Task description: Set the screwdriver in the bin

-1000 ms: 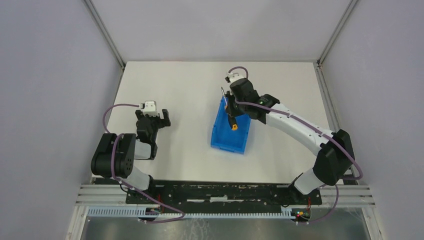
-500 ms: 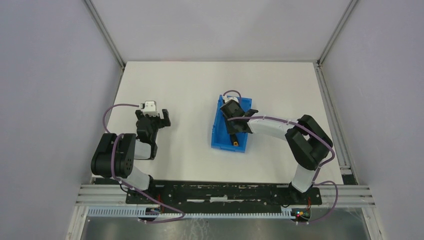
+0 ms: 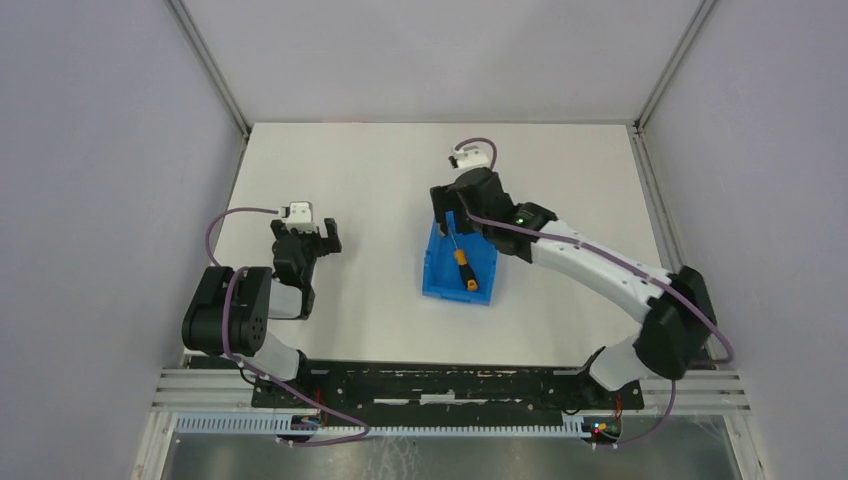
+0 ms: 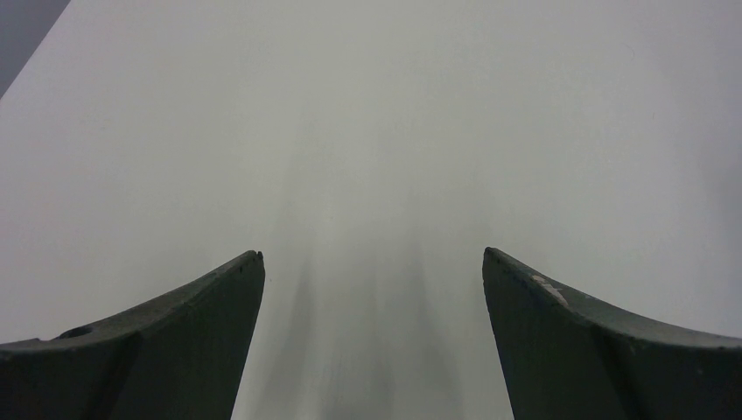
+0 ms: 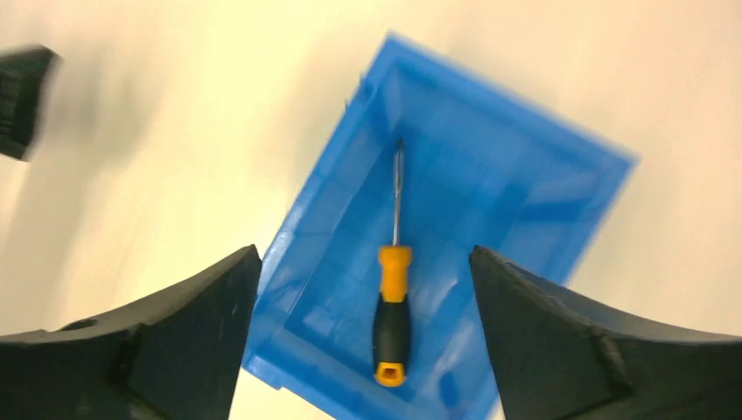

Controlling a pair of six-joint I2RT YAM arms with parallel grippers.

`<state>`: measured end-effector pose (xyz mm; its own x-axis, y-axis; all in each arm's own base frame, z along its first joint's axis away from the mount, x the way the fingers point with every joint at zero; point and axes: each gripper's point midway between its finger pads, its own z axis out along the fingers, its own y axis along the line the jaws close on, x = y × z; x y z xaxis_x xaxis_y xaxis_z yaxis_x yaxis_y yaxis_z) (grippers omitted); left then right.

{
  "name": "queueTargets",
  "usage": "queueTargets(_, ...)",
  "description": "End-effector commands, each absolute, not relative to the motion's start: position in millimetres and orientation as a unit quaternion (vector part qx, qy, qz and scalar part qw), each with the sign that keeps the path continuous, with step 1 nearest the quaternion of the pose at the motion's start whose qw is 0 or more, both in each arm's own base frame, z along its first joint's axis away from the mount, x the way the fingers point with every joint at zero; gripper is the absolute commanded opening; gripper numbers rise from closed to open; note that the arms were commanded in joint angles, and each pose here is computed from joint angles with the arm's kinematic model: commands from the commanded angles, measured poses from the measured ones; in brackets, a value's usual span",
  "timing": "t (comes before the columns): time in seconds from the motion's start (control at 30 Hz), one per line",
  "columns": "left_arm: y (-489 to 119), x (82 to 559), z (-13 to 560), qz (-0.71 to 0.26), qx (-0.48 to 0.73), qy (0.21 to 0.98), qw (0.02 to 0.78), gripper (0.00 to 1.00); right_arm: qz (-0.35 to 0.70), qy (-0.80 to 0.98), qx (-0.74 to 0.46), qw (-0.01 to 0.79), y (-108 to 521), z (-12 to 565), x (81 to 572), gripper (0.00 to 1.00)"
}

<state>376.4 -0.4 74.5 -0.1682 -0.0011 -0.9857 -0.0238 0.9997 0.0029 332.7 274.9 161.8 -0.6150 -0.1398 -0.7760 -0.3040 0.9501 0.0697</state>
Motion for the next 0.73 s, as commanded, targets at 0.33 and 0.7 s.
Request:
queueTargets(0.33,-0.8,380.2,87.9,0.0,-0.016,0.749,0.662,1.0,-0.023,0.796,-0.021,0.604,112.8,220.8,276.5,0.98)
queueTargets(0.7,-0.8,380.1,87.7,0.0,-0.016,0.749,0.662,1.0,-0.085,0.828,-0.014,0.554,75.9,103.0,249.3,0.98)
